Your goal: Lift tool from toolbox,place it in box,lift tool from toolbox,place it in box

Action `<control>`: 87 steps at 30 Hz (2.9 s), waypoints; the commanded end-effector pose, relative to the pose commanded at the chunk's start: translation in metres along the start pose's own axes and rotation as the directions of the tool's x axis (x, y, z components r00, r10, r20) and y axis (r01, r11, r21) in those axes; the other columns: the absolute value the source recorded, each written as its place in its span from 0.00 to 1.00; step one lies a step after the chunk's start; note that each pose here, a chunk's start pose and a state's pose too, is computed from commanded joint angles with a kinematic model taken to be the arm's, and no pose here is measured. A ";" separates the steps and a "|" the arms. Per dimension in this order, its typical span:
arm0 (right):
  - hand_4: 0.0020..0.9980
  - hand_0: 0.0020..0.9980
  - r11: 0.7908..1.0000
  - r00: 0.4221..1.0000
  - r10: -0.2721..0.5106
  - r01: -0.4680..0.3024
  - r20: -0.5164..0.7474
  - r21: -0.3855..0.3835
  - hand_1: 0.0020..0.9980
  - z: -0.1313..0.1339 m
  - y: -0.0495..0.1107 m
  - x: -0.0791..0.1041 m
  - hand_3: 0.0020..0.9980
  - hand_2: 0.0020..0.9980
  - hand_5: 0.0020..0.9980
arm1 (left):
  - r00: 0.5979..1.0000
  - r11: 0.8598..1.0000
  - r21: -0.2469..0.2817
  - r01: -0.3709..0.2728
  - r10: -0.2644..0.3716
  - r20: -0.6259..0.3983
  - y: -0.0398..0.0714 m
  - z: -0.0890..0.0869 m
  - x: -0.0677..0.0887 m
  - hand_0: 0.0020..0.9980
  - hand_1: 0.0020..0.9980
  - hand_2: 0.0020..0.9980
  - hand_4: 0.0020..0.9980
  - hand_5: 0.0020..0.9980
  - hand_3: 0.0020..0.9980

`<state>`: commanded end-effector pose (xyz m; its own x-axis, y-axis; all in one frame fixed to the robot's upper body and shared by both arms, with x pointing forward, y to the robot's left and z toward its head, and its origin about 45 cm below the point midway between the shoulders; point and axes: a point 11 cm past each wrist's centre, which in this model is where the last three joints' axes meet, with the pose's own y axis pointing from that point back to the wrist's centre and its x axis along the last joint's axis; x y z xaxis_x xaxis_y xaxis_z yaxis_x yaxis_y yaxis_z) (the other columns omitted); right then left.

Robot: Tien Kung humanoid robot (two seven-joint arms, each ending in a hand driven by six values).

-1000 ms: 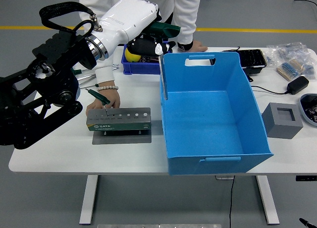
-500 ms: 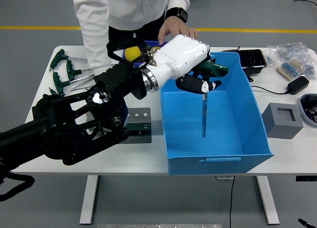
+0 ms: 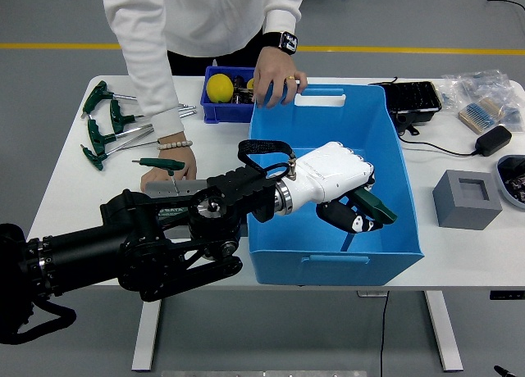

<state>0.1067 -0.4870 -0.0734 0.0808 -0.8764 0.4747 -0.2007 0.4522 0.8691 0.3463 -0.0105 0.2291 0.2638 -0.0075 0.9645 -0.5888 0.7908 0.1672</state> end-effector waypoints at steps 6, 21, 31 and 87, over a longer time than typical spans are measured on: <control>1.00 0.77 1.000 1.000 0.002 -0.002 0.001 0.007 0.70 -0.003 0.000 0.001 0.71 0.73 0.79 | 0.998 0.998 -0.031 -0.060 0.059 -0.021 -0.003 0.002 0.006 0.56 0.59 0.66 1.00 0.90 0.64; 1.00 0.78 1.000 1.000 -0.004 0.004 -0.010 0.003 0.70 -0.002 0.000 -0.001 0.71 0.73 0.79 | 0.958 0.958 -0.035 -0.284 0.283 -0.036 -0.003 -0.006 0.060 0.69 0.72 0.82 1.00 0.89 0.73; 1.00 0.77 1.000 1.000 0.006 -0.006 0.009 0.010 0.70 -0.006 0.000 0.003 0.71 0.73 0.79 | 0.915 0.923 0.131 -0.362 0.379 -0.137 0.049 -0.055 0.075 0.65 0.68 0.75 1.00 0.90 0.72; 1.00 0.78 1.000 1.000 -0.008 0.007 0.018 0.015 0.69 -0.008 0.000 -0.004 0.70 0.73 0.79 | 0.905 0.726 0.610 -0.317 0.424 -0.035 0.197 -0.179 -0.002 0.67 0.73 0.77 1.00 0.59 0.76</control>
<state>0.1141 -0.4821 -0.0739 0.0652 -0.8827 0.4654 -0.2145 0.4431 0.8704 0.3665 0.2553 0.2234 0.0159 0.3503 0.9365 -0.9773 0.2034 -0.0595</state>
